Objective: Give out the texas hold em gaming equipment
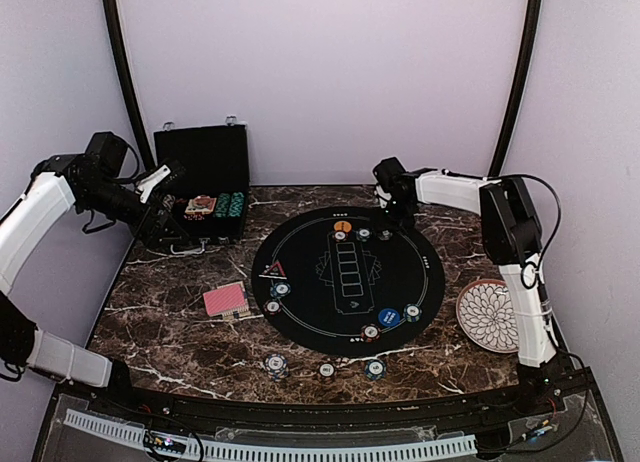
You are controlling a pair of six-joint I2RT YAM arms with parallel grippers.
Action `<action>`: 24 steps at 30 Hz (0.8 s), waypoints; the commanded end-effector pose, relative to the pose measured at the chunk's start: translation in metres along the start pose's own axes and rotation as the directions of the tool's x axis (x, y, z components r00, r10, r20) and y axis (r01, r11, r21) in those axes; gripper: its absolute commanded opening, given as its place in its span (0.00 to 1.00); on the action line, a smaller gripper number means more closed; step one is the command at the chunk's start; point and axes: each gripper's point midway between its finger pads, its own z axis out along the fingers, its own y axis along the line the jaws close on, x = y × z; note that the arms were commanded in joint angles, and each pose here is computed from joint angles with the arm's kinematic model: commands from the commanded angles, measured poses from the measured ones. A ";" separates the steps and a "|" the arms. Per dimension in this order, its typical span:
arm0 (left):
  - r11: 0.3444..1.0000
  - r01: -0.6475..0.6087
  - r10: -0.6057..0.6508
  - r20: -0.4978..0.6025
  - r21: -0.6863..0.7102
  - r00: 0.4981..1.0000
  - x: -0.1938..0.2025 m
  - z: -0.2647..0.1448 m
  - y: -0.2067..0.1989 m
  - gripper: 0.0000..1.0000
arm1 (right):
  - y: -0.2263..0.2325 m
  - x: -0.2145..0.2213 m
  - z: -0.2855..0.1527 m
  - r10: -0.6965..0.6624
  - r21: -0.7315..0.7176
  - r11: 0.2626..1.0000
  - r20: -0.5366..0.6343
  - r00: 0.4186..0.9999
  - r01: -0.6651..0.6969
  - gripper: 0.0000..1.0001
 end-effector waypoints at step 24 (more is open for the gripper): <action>0.995 0.067 -0.066 -0.016 0.070 0.998 -0.041 0.020 0.030 0.99 | 0.029 -0.022 -0.103 0.129 -0.176 0.977 0.031 0.991 -0.122 0.69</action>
